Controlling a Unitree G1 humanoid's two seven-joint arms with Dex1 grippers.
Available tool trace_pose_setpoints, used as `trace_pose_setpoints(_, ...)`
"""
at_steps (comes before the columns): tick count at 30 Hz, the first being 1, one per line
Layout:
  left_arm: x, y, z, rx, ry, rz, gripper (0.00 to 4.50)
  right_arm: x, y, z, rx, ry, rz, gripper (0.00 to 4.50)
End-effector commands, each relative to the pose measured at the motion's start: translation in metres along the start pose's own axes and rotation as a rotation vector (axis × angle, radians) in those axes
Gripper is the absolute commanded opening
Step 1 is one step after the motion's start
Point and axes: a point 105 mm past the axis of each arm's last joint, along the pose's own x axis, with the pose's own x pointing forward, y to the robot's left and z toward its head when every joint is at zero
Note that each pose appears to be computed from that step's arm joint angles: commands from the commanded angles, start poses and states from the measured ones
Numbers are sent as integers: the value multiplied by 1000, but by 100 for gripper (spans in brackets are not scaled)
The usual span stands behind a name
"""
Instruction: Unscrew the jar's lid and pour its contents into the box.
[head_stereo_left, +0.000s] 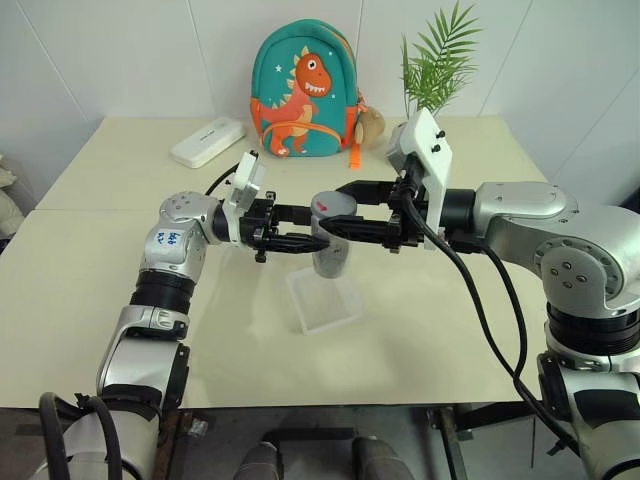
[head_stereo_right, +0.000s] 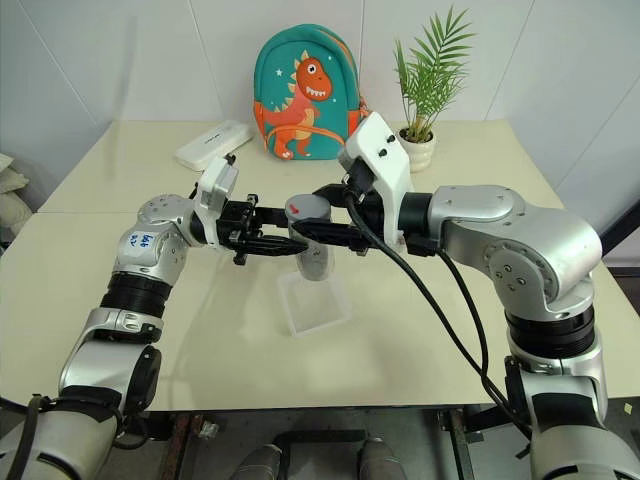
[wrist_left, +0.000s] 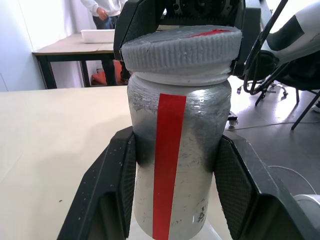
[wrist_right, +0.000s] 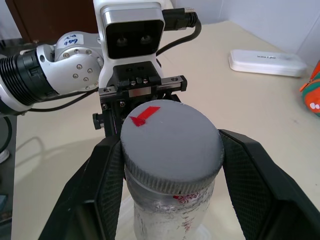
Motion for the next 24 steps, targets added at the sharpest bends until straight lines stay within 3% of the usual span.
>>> trace_pose_setpoints(1,-1,1,6,32,9,-7,188,-11,-4,26,-47,-98,-28,250)
trace_pose_setpoints(24,1,-5,-5,13,20,-17,188,-11,-3,26,72,-156,-7,250)
